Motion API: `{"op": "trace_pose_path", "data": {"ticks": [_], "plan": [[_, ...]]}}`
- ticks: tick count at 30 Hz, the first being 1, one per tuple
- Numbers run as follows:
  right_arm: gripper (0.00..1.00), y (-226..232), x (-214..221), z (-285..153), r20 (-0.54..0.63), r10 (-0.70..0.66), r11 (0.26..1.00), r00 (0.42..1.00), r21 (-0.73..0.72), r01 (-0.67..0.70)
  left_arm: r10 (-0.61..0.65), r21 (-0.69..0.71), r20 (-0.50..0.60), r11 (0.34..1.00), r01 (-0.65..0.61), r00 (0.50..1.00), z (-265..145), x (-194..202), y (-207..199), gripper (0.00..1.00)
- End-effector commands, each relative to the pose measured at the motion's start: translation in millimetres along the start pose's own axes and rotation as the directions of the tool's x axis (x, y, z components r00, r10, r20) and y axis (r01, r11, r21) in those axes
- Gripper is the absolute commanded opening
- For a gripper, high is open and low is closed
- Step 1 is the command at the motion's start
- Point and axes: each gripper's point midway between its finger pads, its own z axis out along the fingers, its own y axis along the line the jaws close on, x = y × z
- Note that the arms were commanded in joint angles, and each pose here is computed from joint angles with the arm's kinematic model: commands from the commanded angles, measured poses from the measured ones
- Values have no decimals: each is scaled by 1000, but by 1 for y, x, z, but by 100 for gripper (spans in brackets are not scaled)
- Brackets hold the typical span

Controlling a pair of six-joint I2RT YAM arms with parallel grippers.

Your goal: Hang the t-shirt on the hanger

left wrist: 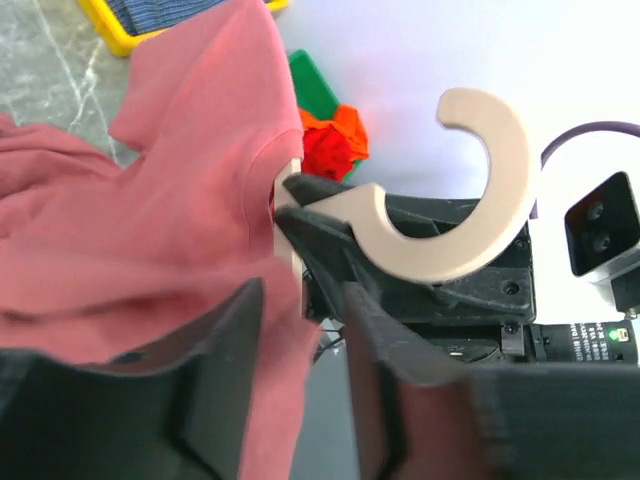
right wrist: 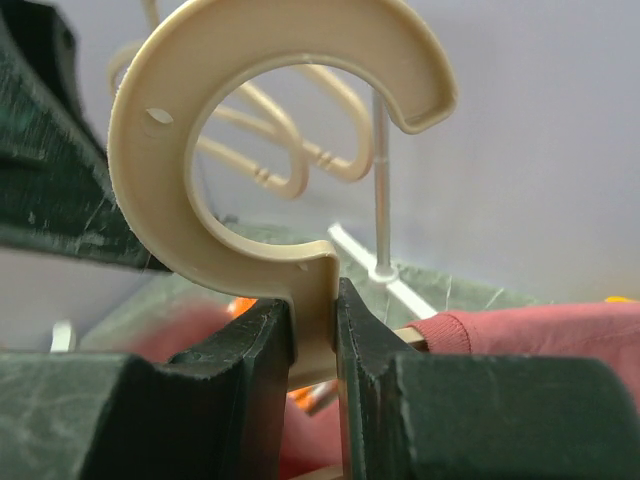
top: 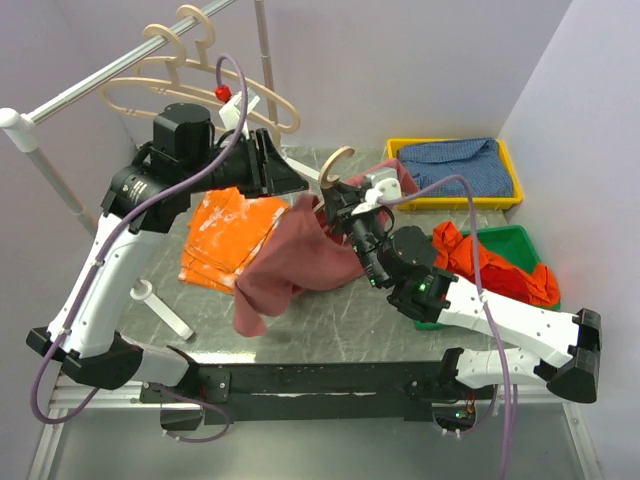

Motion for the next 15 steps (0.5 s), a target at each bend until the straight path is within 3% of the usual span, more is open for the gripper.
{"op": "trace_pose_path", "data": {"ticks": [1, 2, 3, 7, 11, 12, 15], "plan": [[0, 4, -94, -8, 116, 108, 991, 987, -93, -97, 133, 155, 162, 975, -158, 978, -37, -38, -44, 50], [0, 5, -97, -10, 99, 89, 991, 991, -104, -79, 172, 168, 242, 962, -216, 955, -60, -47, -60, 70], [0, 4, -117, -13, 128, 110, 988, 986, -124, -95, 201, 175, 294, 950, -259, 935, -71, -52, -69, 96], [0, 10, -147, -17, 129, 118, 977, 985, -191, -92, 263, 144, 453, 921, -361, 852, -107, -78, -93, 96], [0, 11, -206, -24, 185, 166, 960, 969, -254, -116, 203, 59, 599, 954, -295, 775, -136, -97, -88, 97], [0, 5, -243, -30, 235, 205, 954, 950, -264, -140, 183, 46, 627, 962, -270, 757, -140, -99, -85, 96], [0, -6, -284, -44, 288, 256, 941, 923, -291, -171, 177, 55, 661, 958, -282, 729, -151, -91, -85, 96]]}}
